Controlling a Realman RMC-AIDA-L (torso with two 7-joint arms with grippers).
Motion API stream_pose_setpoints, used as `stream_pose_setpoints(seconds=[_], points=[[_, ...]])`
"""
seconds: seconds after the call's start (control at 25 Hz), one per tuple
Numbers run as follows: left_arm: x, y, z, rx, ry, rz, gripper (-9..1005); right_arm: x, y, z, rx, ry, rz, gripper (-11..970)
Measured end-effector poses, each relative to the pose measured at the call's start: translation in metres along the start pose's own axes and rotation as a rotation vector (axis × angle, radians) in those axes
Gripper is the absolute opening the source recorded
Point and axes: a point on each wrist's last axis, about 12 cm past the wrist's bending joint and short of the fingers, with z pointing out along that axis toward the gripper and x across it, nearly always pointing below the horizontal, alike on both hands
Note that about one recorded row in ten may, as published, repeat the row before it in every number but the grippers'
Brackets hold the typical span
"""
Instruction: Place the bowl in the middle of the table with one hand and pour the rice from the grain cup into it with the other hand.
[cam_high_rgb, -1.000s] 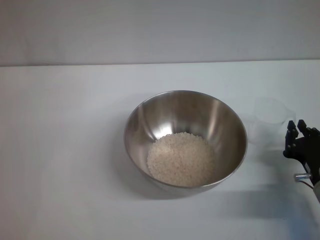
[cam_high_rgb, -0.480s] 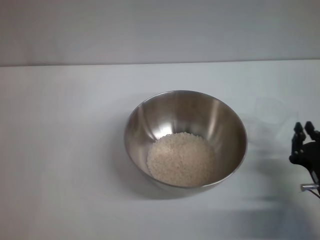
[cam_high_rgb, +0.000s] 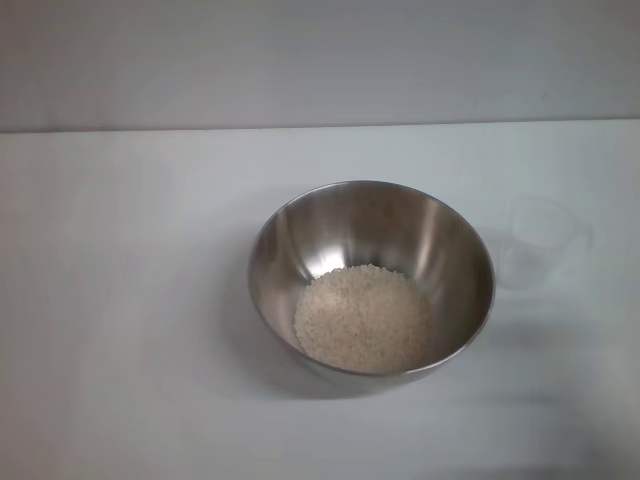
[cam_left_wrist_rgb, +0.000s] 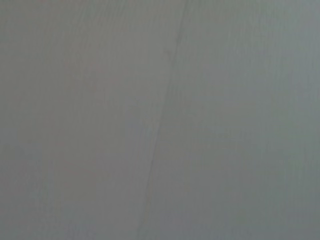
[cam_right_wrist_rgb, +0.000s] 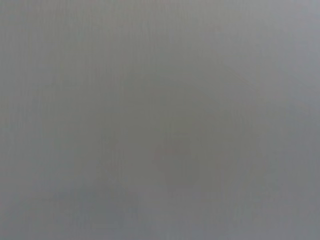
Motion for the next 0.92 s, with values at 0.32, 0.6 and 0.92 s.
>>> stream_pose_setpoints(seconds=[0.32, 0.6, 0.92], points=[[0.008, 0.002, -0.010, -0.016, 0.036, 0.093, 858, -0.002, -0.011, 0.022, -0.036, -0.030, 0.013, 406], [0.009, 0.003, -0.010, -0.022, 0.046, 0.112, 860, -0.003, -0.014, 0.024, -0.005, -0.046, 0.006, 650], [0.009, 0.002, -0.008, -0.021, 0.042, 0.115, 857, -0.003, -0.014, 0.024, -0.004, -0.050, -0.002, 681]])
